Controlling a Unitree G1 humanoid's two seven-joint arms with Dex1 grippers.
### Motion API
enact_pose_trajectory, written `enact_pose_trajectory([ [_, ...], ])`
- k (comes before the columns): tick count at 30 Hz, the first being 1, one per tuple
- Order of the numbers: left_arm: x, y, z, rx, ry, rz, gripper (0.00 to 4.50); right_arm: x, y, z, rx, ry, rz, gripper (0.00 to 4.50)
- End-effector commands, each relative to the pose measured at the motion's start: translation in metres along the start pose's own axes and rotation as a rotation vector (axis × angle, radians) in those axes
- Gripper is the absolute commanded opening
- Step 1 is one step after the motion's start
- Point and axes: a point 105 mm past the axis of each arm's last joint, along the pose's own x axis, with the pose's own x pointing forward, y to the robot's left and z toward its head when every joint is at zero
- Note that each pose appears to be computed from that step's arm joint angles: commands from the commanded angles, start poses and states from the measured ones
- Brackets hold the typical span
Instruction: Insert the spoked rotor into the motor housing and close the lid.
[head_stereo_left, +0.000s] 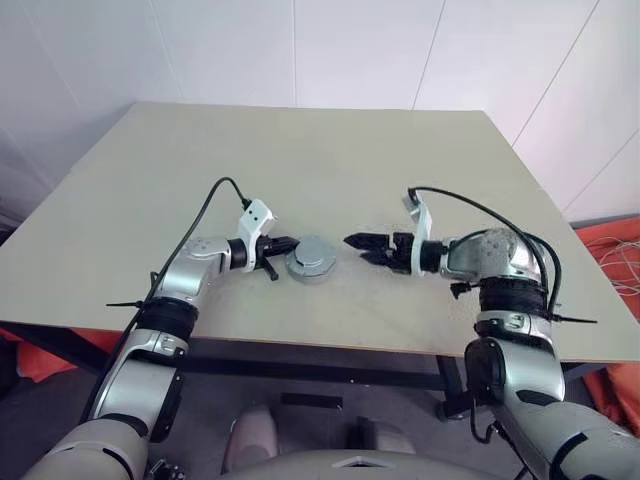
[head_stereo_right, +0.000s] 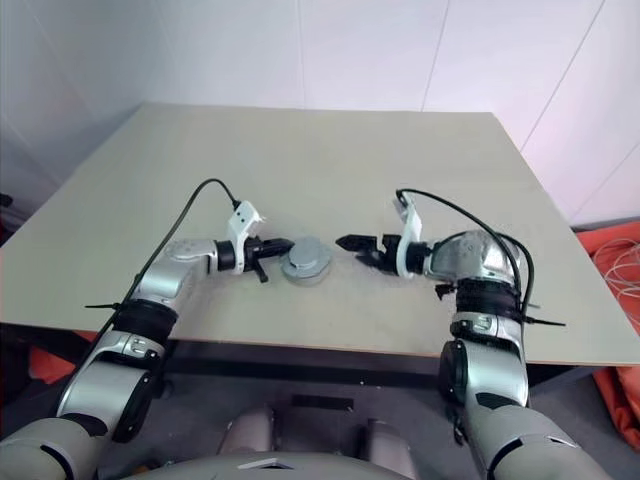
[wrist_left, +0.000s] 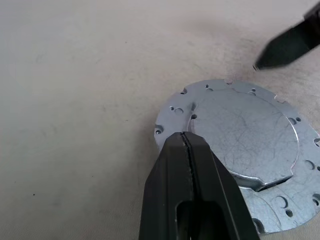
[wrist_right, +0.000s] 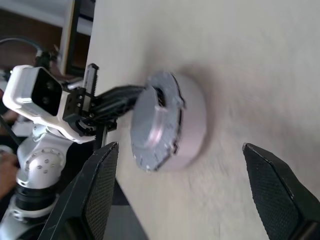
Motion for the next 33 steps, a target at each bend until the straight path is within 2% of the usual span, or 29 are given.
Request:
enact_pose_trajectory([
  [1,0.003,-0.004,-0.009,-0.002,0.054,-0.02,0.0,0.002,0.011,-0.004,0.062,-0.007,0.061,4.47],
  [9,0.002,-0.004,-0.008,0.004,0.052,-0.027,0.0,0.022,0.009,-0.015,0.183,-0.012,0.064,4.47],
  [22,0.002,-0.006,-0.008,-0.001,0.049,-0.036,0.0,0.043,0.023,-0.024,0.231,-0.003,0.111,4.47],
  [25,0.002,-0.006,-0.007,-0.002,0.049,-0.036,0.0,0.043,0.021,-0.022,0.231,-0.016,0.101,3.88],
  [30,0.002,-0.006,-0.008,-0.003,0.051,-0.036,0.0,0.037,0.019,-0.017,0.226,-0.036,0.094,2.14],
  [33,0.002,-0.006,-0.008,-0.005,0.051,-0.036,0.0,0.035,0.022,-0.013,0.226,-0.052,0.116,1.27],
])
